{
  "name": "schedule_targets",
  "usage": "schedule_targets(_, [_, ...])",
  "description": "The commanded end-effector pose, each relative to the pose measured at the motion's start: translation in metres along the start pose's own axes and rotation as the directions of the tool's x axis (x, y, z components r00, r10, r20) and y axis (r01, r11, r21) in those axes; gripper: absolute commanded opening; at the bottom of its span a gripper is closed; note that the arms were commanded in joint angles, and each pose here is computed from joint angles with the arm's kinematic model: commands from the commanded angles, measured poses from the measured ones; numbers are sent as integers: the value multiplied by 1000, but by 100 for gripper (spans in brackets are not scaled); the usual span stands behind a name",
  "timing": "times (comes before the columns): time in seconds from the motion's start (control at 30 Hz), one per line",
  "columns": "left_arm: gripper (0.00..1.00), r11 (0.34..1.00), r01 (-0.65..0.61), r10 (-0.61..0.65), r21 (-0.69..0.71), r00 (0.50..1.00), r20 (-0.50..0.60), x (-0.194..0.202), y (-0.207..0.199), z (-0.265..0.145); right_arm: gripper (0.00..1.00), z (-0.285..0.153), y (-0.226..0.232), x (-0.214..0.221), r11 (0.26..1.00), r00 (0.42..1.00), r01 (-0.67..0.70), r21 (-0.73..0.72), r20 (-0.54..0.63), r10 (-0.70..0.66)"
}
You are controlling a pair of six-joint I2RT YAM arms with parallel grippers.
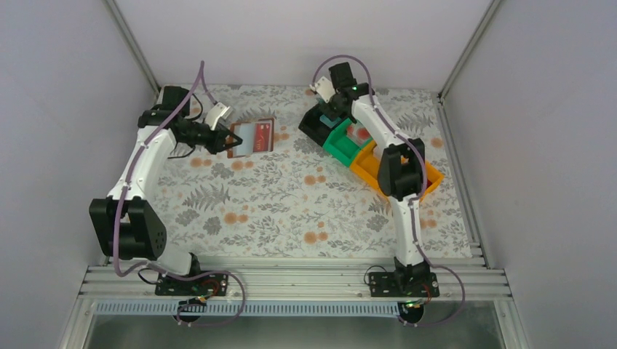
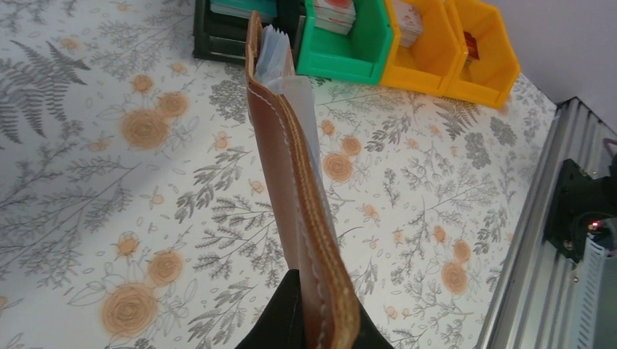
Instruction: Take the credit cards out of the card holder
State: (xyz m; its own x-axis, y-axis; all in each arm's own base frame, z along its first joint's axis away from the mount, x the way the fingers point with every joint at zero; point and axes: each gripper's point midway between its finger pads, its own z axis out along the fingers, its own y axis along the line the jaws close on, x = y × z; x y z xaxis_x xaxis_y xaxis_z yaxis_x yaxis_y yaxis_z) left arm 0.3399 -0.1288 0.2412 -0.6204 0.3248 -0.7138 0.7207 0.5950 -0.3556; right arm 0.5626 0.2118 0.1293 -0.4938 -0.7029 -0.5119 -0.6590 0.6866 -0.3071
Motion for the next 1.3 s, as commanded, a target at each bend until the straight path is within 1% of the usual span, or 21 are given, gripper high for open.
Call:
schedule_targets(0.0, [2, 994, 23, -24, 105, 1000, 13, 3, -10, 11, 4, -94, -5, -62, 1000, 973, -30, -3, 228, 30])
schedule_targets(0.13, [2, 986, 56, -51, 154, 998, -35, 15, -16, 29, 4, -126, 7, -74, 999, 958, -46, -26, 283, 51])
schedule_targets(0.17, [2, 981, 62, -55, 182, 998, -43, 18, -22, 35, 4, -133, 12, -76, 998, 955, -46, -33, 293, 54])
schedule_targets(0.23, [2, 953, 104, -87, 286, 994, -72, 30, -38, 52, 4, -147, 24, -80, 996, 947, -61, -63, 311, 78])
schedule_targets(0.3, [2, 921, 178, -133, 348, 980, -148, 50, -45, 73, 4, -162, 35, -84, 993, 937, -69, -97, 335, 98])
schedule_targets(0.37, [2, 893, 241, -170, 380, 962, -211, 67, -44, 88, 4, -174, 47, -88, 989, 928, -68, -134, 354, 112])
schedule_targets(0.53, [2, 876, 326, -226, 354, 928, -297, 98, -19, 117, 4, -199, 74, -91, 976, 921, -76, -205, 361, 148])
schedule_targets(0.7, [3, 872, 407, -297, 272, 882, -367, 132, 16, 138, 4, -221, 104, -95, 960, 911, -35, -278, 387, 145])
schedule_targets(0.73, [7, 876, 411, -304, 252, 876, -373, 137, 21, 139, 4, -226, 108, -96, 957, 908, -27, -290, 393, 145])
schedule_targets(0.77, [17, 883, 415, -318, 220, 873, -369, 141, 32, 137, 4, -228, 114, -95, 951, 908, -16, -307, 394, 143])
schedule_targets(0.9, [63, 918, 386, -335, 95, 880, -337, 148, 69, 120, 4, -244, 137, -93, 923, 899, 41, -383, 417, 133])
schedule_targets(0.93, [72, 926, 371, -332, 67, 886, -325, 148, 77, 114, 4, -248, 143, -92, 914, 897, 57, -401, 423, 130])
schedule_targets(0.97, [79, 936, 349, -318, 47, 896, -310, 145, 83, 108, 4, -252, 149, -91, 905, 896, 71, -420, 426, 127])
schedule_targets(1.03, [88, 958, 286, -268, 26, 925, -268, 132, 94, 89, 4, -253, 160, -85, 894, 903, 97, -437, 417, 106])
schedule_targets(1.13, [89, 988, 151, -153, -23, 975, -161, 95, 111, 46, 4, -253, 182, -76, 874, 919, 142, -465, 391, 58])
schedule_targets(1.2, [89, 1000, 4, -7, -26, 996, -91, 60, 103, 14, 4, -262, 200, -73, 843, 913, 192, -503, 406, 34])
schedule_targets(1.23, [88, 996, -91, 90, -12, 994, -61, 44, 89, 1, 4, -268, 208, -72, 825, 907, 220, -520, 421, 24])
schedule_targets(1.27, [88, 982, -186, 186, 12, 982, -22, 28, 70, -10, 4, -272, 217, -72, 806, 900, 247, -537, 435, 14])
